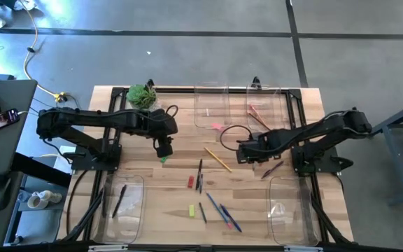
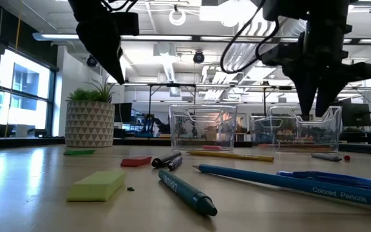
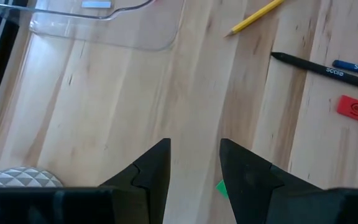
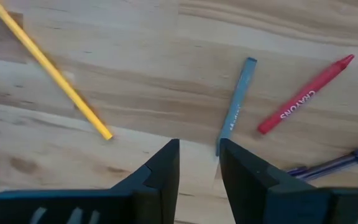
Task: Sort crayons/erasers/pens/pencils in bins
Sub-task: Put the gray crayon into the bottom right transparent bin
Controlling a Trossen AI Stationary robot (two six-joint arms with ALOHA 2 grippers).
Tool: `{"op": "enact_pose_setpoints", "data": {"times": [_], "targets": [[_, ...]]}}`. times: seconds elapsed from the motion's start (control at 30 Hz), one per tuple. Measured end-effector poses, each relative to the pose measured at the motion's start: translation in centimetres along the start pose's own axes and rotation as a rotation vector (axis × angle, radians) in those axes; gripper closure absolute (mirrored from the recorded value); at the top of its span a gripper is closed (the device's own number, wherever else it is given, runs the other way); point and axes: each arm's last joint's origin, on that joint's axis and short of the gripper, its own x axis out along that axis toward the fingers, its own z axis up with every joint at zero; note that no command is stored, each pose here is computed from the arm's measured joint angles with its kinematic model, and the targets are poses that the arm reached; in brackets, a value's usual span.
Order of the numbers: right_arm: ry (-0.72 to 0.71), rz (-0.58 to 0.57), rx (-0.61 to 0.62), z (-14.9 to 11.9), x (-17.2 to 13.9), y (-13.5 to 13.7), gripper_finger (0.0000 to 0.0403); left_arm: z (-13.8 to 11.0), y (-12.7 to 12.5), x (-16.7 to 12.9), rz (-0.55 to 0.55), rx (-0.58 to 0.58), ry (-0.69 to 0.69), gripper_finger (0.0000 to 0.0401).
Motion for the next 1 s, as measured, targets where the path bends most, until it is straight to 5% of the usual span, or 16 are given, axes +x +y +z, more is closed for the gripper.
{"op": "enact_pose_setpoints", "data": {"times": [0.57, 1.0], "targets": [[-0.029, -0.016, 0.043, 1.0, 1.3, -0.8, 0.0274, 0.7, 0.0, 0.0, 0.002, 0.003, -0.074, 0.0275], [0.041, -0.154, 0.014, 0.6, 4.9, -0.1, 0.0275, 0.5, 0.1, 0.0, 0.021, 0.012, -0.052, 0.0275]]}}
